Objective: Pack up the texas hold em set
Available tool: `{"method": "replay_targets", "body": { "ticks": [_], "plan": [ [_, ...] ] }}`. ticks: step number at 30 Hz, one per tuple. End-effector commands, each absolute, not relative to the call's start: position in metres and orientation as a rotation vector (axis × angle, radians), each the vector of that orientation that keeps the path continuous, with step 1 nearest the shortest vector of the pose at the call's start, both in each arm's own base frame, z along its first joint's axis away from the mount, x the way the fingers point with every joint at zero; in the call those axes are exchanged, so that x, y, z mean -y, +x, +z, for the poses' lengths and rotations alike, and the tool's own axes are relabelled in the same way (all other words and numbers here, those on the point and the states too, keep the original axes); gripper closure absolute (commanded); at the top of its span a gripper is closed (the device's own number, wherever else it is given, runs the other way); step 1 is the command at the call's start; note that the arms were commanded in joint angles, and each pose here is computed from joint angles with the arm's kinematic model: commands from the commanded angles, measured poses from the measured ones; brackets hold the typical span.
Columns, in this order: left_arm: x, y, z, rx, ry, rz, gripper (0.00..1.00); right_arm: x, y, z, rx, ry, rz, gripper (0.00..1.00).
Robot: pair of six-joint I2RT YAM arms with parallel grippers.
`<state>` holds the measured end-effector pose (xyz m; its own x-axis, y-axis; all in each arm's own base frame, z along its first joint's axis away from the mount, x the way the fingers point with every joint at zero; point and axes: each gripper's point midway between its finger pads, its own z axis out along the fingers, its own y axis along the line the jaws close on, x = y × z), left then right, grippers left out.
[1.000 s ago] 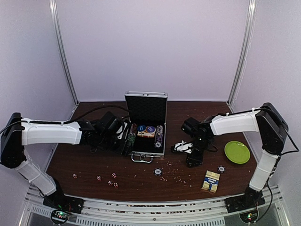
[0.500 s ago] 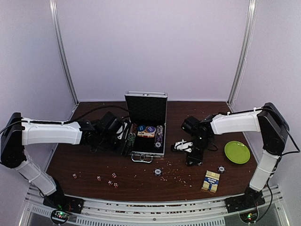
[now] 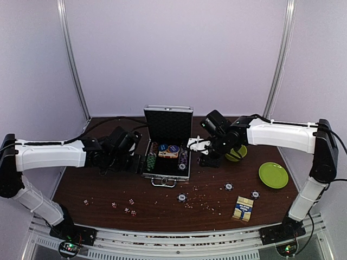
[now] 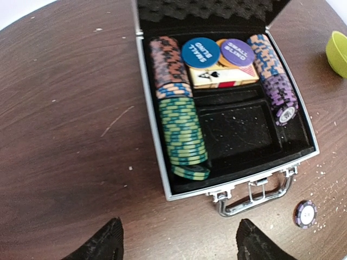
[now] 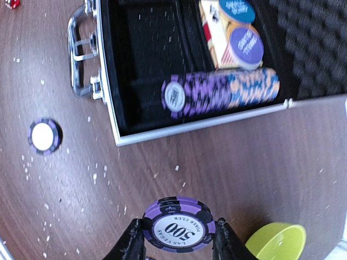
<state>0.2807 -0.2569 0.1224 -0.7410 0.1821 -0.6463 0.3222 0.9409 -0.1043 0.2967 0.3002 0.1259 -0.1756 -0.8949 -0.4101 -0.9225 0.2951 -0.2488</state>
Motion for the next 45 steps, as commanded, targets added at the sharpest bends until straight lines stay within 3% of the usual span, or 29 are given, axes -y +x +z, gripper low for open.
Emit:
{"method": "replay_targets", "body": {
  "ticks": [1, 13, 34, 45],
  "plan": [
    [0.23, 0.281, 0.128, -2.397, 0.224, -0.209, 0.27, -0.33, 0.316, 0.138, -1.966, -1.567, -0.053, 0.69],
    [0.213, 0.273, 0.132, -2.385, 0.168, -0.202, 0.26, -0.378, 0.326, 0.108, -1.893, -1.604, -0.126, 0.69],
    [0.215, 0.271, 0.119, -2.407, 0.171, -0.212, 0.26, -0.383, 0.34, 0.067, -1.899, -1.618, -0.225, 0.66],
    [0.213, 0.269, 0.116, -2.413, 0.167, -0.211, 0.26, -0.377, 0.352, 0.06, -1.898, -1.562, -0.312, 0.48]
  ]
}}
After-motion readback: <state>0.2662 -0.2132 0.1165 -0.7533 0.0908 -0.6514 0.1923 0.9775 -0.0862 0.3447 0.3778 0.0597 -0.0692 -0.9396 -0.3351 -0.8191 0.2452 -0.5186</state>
